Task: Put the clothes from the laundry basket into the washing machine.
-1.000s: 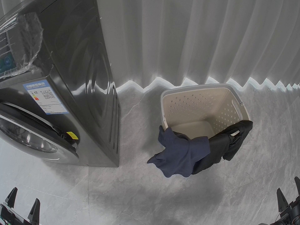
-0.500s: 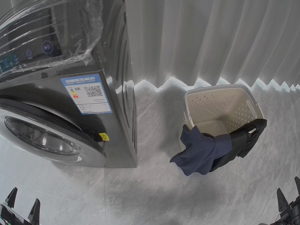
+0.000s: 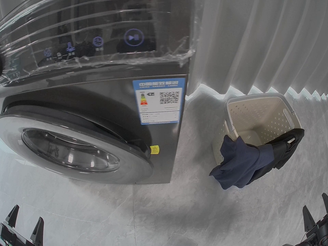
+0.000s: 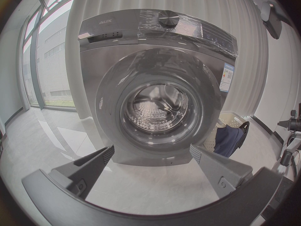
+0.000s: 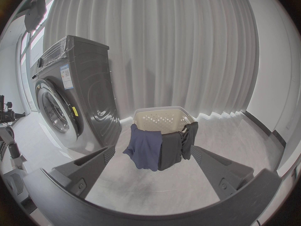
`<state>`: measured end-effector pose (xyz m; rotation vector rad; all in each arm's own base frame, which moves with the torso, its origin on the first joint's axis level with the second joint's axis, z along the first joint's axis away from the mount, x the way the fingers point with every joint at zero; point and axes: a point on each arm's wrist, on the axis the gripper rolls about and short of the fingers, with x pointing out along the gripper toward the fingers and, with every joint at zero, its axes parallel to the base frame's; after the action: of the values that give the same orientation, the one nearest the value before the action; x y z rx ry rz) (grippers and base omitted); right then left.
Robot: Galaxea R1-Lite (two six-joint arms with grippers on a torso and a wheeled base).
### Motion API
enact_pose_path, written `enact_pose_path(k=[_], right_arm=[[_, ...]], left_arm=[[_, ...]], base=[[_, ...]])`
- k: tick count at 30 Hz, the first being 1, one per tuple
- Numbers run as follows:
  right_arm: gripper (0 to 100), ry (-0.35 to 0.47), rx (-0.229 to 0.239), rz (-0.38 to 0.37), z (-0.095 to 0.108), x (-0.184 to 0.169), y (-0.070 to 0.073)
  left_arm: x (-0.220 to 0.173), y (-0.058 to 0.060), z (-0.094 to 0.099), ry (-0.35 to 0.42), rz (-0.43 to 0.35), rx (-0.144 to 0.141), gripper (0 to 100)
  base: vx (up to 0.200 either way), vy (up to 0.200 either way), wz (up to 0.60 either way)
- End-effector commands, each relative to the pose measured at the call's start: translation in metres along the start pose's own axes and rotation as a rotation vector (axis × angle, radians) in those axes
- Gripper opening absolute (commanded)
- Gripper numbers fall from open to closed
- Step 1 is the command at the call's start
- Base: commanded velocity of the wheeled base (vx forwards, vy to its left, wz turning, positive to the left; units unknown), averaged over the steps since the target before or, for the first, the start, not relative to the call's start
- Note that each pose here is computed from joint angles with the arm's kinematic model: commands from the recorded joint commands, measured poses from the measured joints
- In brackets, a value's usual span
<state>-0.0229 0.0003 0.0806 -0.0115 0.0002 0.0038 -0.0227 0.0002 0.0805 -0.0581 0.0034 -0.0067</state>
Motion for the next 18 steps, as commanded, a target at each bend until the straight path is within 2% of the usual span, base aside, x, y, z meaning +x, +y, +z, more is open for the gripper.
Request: enact_pose_path(k=[1, 14, 18], right_arm=[[100, 0.001, -0.001, 0.001, -0.0052, 0.0001, 0.0001], [100, 0.001, -0.001, -0.001, -0.0052, 0.0001, 0.0001], [100, 0.001, -0.001, 0.001, -0.0052, 0.0001, 0.0001]], left_arm=[[0.0001, 0.0003, -0.0053, 0.001, 0.001, 0.000, 100], [0.0001, 0.0003, -0.0053, 0.001, 0.001, 0.000, 100], [0.0001, 0.0003, -0.0053, 0.001, 0.001, 0.000, 100]], base=[[0.000, 0.200, 0.00], [0.000, 0.200, 0.00], [0.000, 0.000, 0.00]])
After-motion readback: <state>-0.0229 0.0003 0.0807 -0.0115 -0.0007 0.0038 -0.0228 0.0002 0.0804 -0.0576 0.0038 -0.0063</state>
